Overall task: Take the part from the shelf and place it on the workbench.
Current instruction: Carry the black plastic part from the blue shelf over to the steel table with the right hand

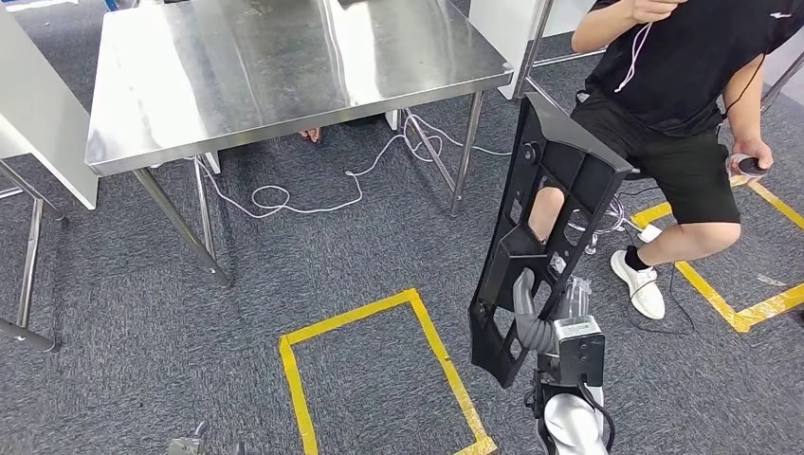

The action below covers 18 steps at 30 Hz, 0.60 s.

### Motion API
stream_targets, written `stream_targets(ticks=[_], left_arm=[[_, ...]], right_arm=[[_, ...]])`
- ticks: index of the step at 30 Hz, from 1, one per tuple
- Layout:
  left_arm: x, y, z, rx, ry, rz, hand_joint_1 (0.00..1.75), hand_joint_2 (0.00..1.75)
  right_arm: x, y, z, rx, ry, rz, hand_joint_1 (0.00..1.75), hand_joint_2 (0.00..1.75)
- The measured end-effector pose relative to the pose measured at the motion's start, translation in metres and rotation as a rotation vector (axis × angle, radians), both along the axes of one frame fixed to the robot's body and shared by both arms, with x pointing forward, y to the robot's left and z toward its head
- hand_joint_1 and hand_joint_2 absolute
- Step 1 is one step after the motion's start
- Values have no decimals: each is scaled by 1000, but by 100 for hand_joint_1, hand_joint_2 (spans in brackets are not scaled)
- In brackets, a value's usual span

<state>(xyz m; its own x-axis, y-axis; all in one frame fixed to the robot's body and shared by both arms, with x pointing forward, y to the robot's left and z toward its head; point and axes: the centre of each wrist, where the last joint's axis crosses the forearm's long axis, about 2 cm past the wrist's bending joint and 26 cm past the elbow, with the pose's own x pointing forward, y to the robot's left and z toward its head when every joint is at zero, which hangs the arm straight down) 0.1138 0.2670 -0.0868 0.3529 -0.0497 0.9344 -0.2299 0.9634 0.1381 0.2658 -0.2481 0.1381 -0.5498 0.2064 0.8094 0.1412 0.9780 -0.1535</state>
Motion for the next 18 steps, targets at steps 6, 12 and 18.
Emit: stream_targets(ticks=[6, 12, 18], left_arm=[[0, 1, 0, 2, 0, -1, 0, 175], [-2, 2, -1, 9, 8, -2, 0, 175], [-1, 1, -1, 25, 16, -21, 0, 175]], right_arm=[[0, 0, 1, -1, -5, 1, 175, 175], [-1, 1, 1, -5, -4, 2, 175, 175], [-6, 2, 2, -19, -7, 3, 175, 175]])
